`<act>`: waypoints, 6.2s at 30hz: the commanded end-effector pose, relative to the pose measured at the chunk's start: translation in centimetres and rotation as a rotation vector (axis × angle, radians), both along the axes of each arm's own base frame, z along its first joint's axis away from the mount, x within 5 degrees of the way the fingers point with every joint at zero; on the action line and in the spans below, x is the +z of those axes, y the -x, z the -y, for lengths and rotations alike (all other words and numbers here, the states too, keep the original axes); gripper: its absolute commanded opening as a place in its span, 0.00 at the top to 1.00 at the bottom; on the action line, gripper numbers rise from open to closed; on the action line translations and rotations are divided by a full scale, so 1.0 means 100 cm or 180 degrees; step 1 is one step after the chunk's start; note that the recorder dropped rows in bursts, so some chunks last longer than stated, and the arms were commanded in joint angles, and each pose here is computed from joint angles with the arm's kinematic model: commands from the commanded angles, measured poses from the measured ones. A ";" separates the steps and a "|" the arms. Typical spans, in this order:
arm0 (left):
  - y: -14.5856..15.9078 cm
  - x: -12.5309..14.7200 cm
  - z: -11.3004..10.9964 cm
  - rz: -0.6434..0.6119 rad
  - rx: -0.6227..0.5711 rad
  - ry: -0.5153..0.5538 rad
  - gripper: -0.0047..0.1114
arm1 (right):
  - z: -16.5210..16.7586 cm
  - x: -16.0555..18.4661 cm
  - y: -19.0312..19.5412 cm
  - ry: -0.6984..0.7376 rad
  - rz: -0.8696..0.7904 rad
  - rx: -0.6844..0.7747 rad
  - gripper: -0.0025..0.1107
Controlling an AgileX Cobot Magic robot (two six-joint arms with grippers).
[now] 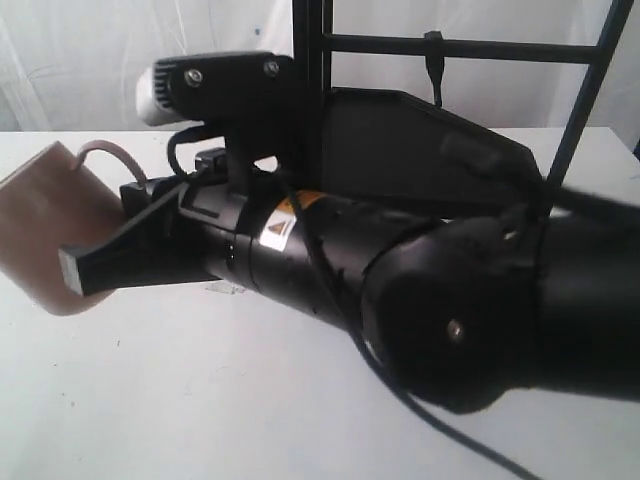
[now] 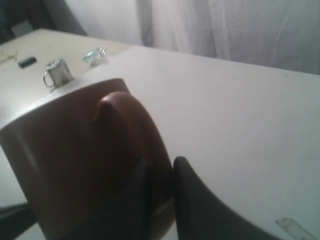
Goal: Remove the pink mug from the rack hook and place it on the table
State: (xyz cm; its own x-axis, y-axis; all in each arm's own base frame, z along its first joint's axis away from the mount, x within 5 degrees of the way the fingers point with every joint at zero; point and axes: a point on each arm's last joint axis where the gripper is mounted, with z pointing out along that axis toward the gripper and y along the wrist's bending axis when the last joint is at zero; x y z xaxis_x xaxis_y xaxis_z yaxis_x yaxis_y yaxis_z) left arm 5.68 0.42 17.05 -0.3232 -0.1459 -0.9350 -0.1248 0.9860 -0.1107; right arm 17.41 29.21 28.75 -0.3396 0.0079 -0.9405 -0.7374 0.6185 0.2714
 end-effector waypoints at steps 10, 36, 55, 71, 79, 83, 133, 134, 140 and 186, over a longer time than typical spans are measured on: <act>0.000 0.000 0.000 0.0015 -0.0010 -0.0007 0.96 | 0.006 -0.045 0.010 -0.1062 0.0225 -0.0051 0.98; 0.000 0.000 0.000 0.0015 -0.0010 -0.0007 0.96 | -0.007 -0.124 -0.008 -0.1241 -0.0118 -0.0415 0.98; 0.000 0.000 0.000 0.0015 -0.0010 -0.0007 0.96 | -0.020 -0.164 -0.024 -0.0828 -0.0655 -0.0637 0.98; 0.000 0.000 0.000 0.0015 -0.0010 -0.0007 0.96 | -0.028 -0.170 -0.030 -0.0566 -0.0937 -0.0690 0.98; 0.000 0.000 0.000 0.0015 -0.0010 -0.0007 0.96 | -0.027 -0.181 -0.030 -0.0486 -0.0978 -0.0718 0.94; 0.000 0.000 0.000 0.0015 -0.0010 -0.0007 0.96 | -0.027 -0.181 -0.030 -0.0484 -0.0976 -0.0711 0.87; 0.000 0.000 0.000 0.0015 -0.0010 -0.0007 0.96 | -0.029 -0.156 -0.019 -0.0340 -0.1455 -0.0508 0.70; 0.000 0.000 0.000 0.0015 -0.0010 -0.0007 0.96 | -0.028 -0.154 -0.017 -0.0270 -0.1517 -0.0508 0.70; 0.000 0.000 0.000 0.0015 -0.0010 -0.0007 0.96 | -0.022 -0.133 -0.010 -0.0047 -0.1686 -0.0454 0.70; 0.000 0.000 0.000 0.0015 -0.0010 -0.0007 0.96 | 0.254 -0.041 0.023 0.1924 -0.2117 -0.2051 0.98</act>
